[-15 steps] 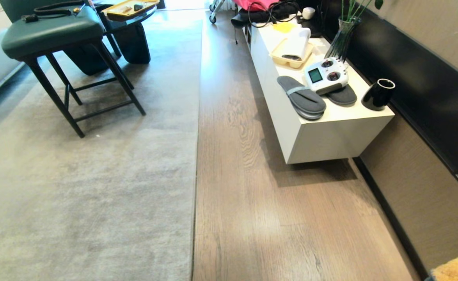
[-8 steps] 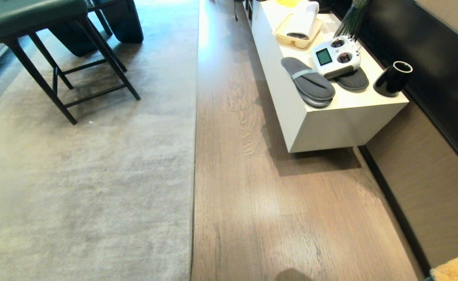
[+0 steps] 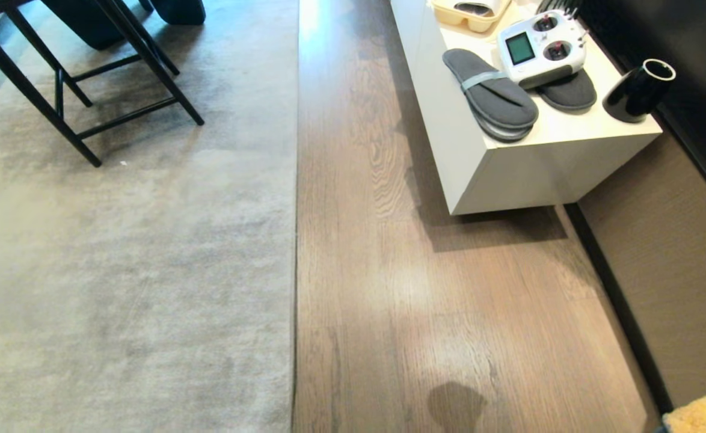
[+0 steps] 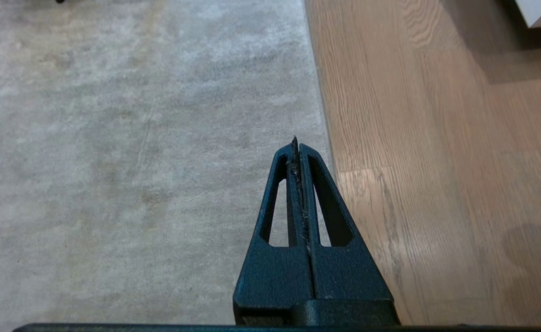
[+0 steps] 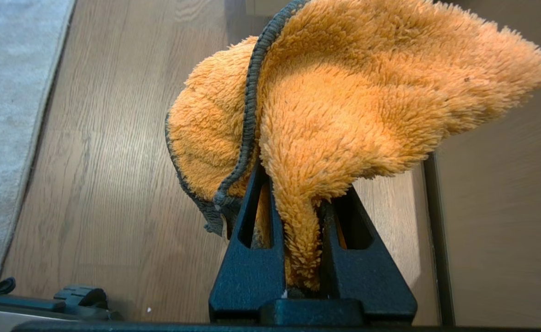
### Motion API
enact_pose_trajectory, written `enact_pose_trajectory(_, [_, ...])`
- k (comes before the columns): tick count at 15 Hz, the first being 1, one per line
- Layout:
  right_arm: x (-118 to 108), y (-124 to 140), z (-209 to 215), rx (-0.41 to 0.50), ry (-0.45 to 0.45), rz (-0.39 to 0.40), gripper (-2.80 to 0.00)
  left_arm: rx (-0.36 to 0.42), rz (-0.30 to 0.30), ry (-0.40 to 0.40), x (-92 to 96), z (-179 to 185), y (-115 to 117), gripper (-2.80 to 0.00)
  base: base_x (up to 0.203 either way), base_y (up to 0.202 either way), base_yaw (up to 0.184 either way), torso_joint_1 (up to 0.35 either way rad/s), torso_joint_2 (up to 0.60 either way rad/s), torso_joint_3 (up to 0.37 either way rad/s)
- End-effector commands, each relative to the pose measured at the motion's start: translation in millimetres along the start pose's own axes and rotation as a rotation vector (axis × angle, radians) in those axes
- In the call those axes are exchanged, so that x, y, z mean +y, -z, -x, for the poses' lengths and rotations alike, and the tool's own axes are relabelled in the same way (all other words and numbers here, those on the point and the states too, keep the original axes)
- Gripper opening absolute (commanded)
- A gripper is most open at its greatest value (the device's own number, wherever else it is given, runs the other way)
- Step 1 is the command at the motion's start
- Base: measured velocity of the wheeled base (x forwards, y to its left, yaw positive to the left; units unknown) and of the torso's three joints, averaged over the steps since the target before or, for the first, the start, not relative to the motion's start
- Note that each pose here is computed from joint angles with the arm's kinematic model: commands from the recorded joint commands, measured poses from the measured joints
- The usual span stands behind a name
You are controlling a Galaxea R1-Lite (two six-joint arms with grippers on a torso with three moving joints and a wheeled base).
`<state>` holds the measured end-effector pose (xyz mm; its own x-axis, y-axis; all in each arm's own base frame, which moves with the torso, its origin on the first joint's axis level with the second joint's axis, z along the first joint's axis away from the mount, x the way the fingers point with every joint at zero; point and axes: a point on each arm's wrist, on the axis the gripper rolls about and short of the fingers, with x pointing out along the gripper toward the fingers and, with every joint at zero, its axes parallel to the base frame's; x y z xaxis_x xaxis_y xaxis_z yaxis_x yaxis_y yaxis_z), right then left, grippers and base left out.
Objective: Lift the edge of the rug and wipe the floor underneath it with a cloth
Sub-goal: Put down the rag
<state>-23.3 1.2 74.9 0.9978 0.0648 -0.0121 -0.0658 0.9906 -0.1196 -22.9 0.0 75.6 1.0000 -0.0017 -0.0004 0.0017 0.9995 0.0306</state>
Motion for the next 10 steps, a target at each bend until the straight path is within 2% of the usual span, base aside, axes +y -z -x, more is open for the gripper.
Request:
enact_pose_trajectory(1, [0.0,0.0,-0.1,0.002,-0.001,0.000,-2.80,0.001,0.000,0.000,0.0,-0.1,0.3,-2.80,0.000,0.000,0.000,-0.002,0.00,-0.192])
enact_pose_trajectory(10, [0.0,0.0,-0.1,0.002,-0.001,0.000,-2.80,-0.001,0.006,0.000,0.0,0.0,-0.2,-2.80,0.000,0.000,0.000,0.004,0.00,-0.196])
